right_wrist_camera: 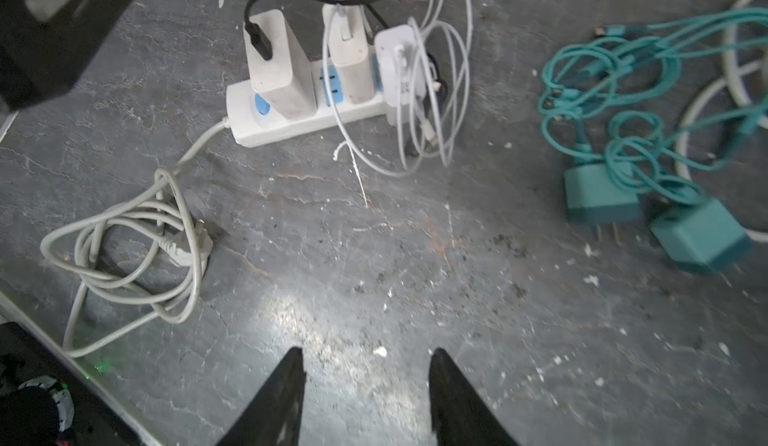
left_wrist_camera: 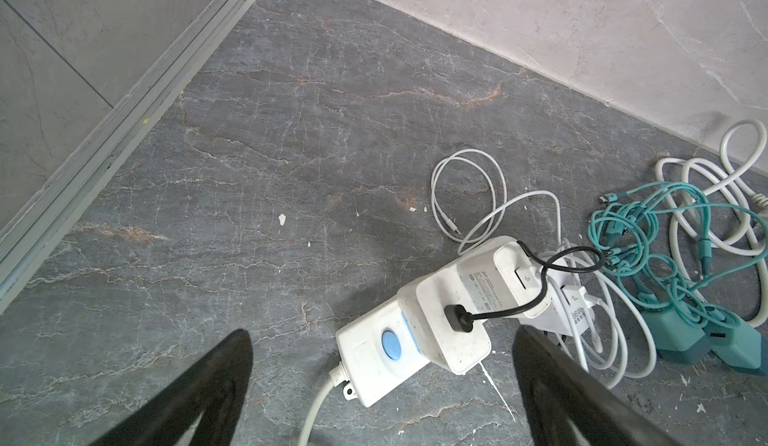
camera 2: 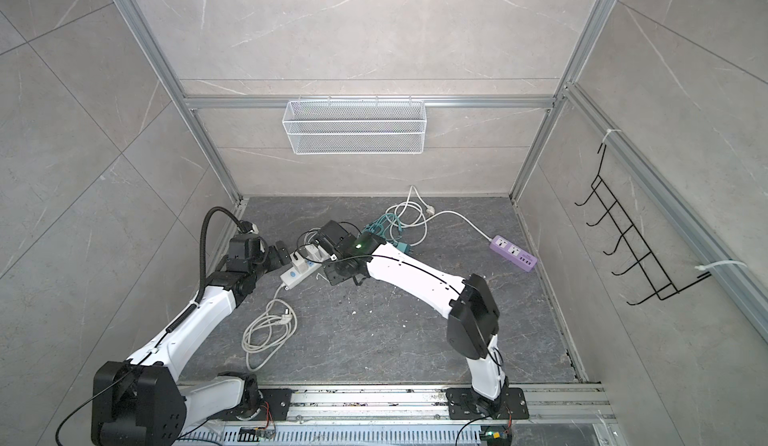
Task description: Insert the plug
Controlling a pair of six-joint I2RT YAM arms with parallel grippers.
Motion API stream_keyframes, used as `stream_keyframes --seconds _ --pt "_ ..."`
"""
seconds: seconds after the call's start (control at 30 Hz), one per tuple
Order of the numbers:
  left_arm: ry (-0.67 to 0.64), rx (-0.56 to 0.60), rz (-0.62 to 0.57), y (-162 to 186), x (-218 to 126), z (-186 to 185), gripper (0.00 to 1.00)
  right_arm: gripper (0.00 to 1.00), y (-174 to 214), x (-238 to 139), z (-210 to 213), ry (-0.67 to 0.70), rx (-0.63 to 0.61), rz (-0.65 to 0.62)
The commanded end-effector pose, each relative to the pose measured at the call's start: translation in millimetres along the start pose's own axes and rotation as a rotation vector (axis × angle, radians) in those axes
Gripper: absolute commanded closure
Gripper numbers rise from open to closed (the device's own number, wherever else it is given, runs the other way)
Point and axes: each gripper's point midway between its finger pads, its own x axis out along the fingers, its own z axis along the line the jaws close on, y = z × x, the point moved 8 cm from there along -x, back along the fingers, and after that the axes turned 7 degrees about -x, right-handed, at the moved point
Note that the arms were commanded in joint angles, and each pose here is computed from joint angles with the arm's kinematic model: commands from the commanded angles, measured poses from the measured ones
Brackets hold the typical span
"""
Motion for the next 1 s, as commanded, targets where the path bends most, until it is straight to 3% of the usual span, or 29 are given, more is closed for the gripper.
stream_keyframes --seconds 0.0,0.2,0.4,0.73,0.97 --pt "0.029 -0.017 -0.029 -16 -6 -8 0.00 0.49 7 -29 -24 0.055 0.065 -0.076" --pt "0.108 -0.037 -0.052 -25 -14 -25 0.00 0.46 37 -41 -83 0.096 0.215 -0.121" --pt "0.183 0.088 -0.028 -20 -14 -69 0.00 0.46 57 -28 -145 0.143 0.350 -0.120" --pt "0.252 0.271 0.052 19 2 -134 0.00 0.43 75 -6 -228 0.204 0.506 -0.088" --pt "0.325 0.331 0.135 33 26 -173 0.00 0.38 87 2 -282 0.276 0.633 -0.068"
